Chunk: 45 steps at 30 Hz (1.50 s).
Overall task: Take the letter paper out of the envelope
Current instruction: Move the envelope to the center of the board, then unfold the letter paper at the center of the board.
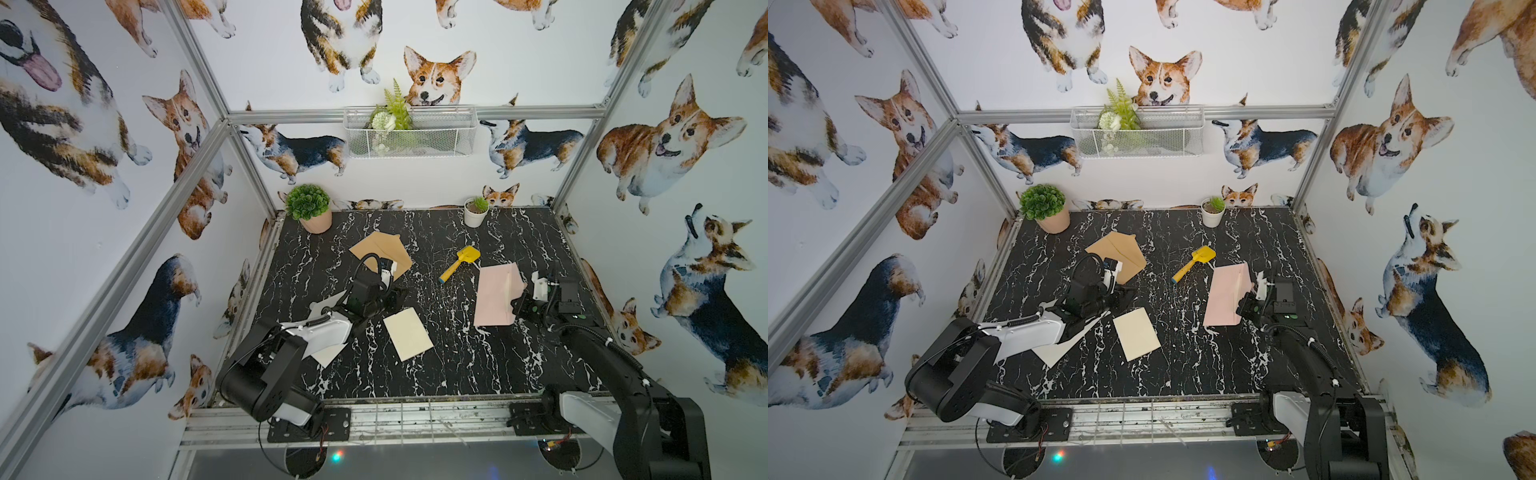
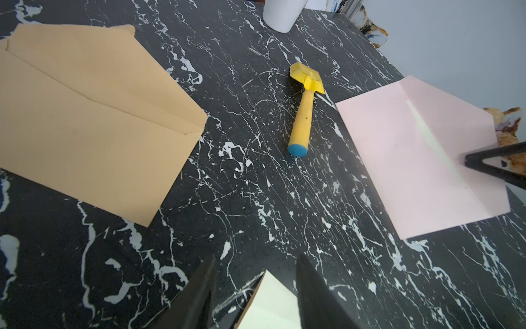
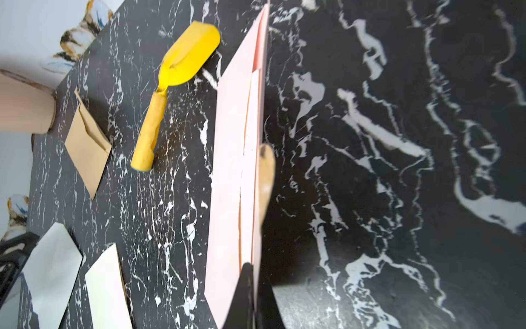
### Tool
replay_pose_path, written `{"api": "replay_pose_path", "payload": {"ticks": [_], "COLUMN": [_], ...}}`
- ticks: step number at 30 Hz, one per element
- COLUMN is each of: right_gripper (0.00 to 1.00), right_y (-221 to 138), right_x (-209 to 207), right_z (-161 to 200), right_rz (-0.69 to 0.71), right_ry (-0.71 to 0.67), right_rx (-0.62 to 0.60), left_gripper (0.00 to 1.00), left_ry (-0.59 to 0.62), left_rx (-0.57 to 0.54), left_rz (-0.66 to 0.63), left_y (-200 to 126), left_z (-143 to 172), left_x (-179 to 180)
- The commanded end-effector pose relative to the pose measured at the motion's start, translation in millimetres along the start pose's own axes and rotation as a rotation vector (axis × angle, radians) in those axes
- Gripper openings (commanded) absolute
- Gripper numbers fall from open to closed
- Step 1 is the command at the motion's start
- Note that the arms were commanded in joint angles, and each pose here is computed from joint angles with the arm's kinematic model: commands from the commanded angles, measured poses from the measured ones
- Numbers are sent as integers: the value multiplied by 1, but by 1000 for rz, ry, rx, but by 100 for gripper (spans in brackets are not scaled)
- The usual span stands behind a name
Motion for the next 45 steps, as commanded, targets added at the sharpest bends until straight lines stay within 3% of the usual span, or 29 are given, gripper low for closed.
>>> {"api": "replay_pose_path", "payload": {"ticks": [1, 6, 15, 16, 18, 24, 27, 31, 35, 40, 43, 45], "right_gripper": [0, 0, 0, 2, 25, 39, 42, 44, 44, 46, 56, 57], "right_y": [-6, -8, 39, 41, 43, 23, 9, 1, 5, 32, 51, 62], "right_x": [-5, -24, -58, -59, -61, -55, -23, 58, 108, 153, 176, 188], "right_z": [-19, -40, -42, -42, -42, -34, -23, -1, 21, 59, 82, 91], "right_rz": [3, 18, -97, -98, -94, -28, 20, -73, -166, -289, -310, -364], "right_ry": [-9, 24, 234, 240, 245, 191, 60, -135, -218, -293, -383, -375], "right_rx": [-81, -108, 9, 19, 25, 9, 14, 49, 96, 261, 325, 349], "left_gripper": [48, 48, 48, 48, 49, 51, 51, 50, 48, 46, 44, 43], "left_ry": [17, 14, 17, 18, 16, 7, -6, -23, -7, -148, -215, -213], "left_rx": [-23, -17, -27, -29, -31, 2, 31, 54, 38, 120, 177, 185], "left_rz": [13, 18, 14, 15, 17, 20, 31, 49, -8, -133, -154, -173], "left_y": [0, 1, -2, -3, -4, -1, 3, 3, -11, -38, -54, -64], "left_z": [-6, -5, -7, -8, -9, -10, -8, -10, -11, 31, 63, 72], "left_x": [-4, -4, -5, -5, -6, -9, -11, -17, -12, 14, 17, 15]}}
Point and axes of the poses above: each gripper's point midway between its finger pads, its own y axis out along the fingers, its own x axis along the line the jaws close on, z = x × y, the point moved 2 cm from there along -y, back along the fingers, and after that the axes turned 11 degrees about -y, right-handed, at the moved point
